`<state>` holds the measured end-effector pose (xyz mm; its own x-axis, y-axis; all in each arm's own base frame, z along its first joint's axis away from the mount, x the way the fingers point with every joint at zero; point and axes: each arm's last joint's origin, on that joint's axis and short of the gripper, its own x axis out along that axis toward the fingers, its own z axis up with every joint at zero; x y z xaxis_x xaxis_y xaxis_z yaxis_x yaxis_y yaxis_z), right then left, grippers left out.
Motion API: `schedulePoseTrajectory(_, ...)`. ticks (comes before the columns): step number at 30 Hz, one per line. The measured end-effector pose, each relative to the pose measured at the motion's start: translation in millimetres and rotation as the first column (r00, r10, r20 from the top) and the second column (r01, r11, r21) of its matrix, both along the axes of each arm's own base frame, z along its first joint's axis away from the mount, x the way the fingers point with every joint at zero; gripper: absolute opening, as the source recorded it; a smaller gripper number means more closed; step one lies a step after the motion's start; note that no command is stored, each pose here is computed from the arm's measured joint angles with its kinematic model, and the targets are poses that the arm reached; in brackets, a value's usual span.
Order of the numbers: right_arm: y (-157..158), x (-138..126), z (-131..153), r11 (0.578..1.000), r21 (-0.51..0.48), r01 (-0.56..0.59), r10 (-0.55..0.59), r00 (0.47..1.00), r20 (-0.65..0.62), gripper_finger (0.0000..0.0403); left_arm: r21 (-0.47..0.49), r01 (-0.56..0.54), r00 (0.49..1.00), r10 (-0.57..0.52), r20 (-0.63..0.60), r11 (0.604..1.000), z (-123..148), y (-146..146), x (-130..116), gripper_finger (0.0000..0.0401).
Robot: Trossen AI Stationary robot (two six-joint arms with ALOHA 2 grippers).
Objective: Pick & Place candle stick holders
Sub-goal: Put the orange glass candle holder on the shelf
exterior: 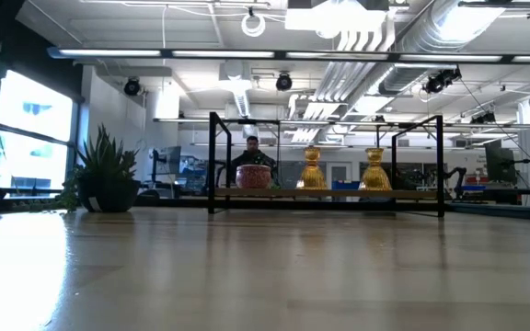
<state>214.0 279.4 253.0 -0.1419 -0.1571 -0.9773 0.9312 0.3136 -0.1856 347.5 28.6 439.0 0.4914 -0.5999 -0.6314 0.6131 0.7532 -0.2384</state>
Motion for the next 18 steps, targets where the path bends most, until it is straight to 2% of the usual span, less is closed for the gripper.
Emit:
schedulePoseTrajectory(12,-10,-2,-8,0.999,-0.013,-0.034,0.034,0.998,-0.051,0.021,0.011,0.02,1.0,-0.02,0.0,1.0,-1,0,-1,0.0335)
schedulePoseTrajectory(18,-22,-9,-27,0.997,0.077,-0.03,0.028,0.999,0.03,0.021,0.014,0.024,1.0,-0.024,0.0,1.0,-1,0,-2,0.0335)
